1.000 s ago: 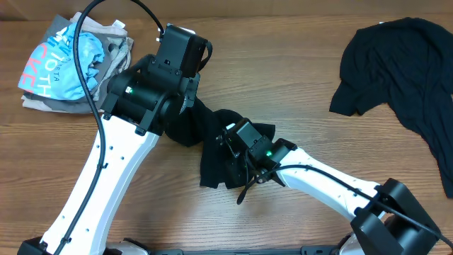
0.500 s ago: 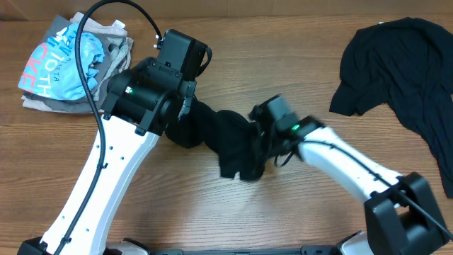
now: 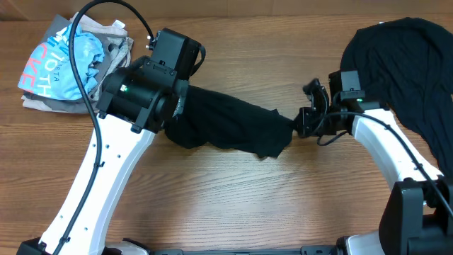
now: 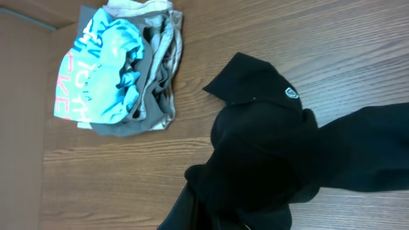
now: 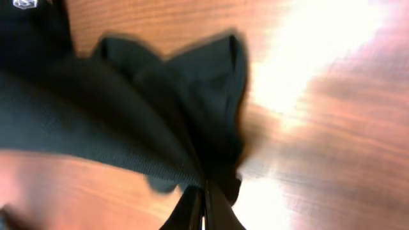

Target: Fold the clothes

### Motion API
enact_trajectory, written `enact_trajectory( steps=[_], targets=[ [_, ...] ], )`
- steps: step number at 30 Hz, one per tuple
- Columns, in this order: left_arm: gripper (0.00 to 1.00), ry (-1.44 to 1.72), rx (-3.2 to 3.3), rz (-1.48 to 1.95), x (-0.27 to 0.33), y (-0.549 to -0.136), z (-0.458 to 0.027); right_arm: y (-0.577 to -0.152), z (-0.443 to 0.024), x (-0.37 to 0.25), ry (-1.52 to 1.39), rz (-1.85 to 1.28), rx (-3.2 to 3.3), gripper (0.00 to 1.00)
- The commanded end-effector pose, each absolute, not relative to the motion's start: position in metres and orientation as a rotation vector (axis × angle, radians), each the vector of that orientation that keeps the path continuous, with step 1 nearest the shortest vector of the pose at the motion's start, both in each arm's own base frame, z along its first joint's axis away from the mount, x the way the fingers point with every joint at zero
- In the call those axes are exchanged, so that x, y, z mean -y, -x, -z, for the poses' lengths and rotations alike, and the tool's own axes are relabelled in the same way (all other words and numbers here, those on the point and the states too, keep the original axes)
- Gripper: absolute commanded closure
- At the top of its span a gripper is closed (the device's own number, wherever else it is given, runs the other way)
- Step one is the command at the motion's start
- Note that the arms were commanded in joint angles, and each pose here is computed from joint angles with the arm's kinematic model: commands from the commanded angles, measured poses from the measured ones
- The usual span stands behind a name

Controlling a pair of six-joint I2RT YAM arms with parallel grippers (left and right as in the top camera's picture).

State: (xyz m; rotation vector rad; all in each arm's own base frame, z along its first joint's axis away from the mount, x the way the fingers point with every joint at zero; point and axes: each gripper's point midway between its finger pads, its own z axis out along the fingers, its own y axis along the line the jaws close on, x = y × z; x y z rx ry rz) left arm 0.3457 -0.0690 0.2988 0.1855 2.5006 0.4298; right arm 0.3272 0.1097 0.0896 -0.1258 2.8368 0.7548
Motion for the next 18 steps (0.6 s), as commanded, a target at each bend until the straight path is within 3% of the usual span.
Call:
enact_trajectory(
  steps=[1, 4, 10, 18],
  targets=[
    [0.96, -0.062, -2.458, -0.444, 0.052, -0.347, -0.314, -0.330, -0.147, -0.120, 0.219, -0.826, -2.738, 0.96],
    [0.96, 0.021, -2.460, -0.455, 0.038, -0.343, -0.317, -0.315, -0.199, -0.108, 0.158, -0.766, -2.729, 0.96],
    [0.96, 0.081, -2.421, -0.451, 0.025, -0.326, -0.334, -0.283, -0.261, -0.088, 0.072, -0.704, -2.633, 0.96],
    [0.96, 0.121, -2.312, -0.324, 0.017, -0.289, -0.373, -0.225, -0.296, -0.082, 0.055, -0.665, -2.565, 0.96]
  ],
)
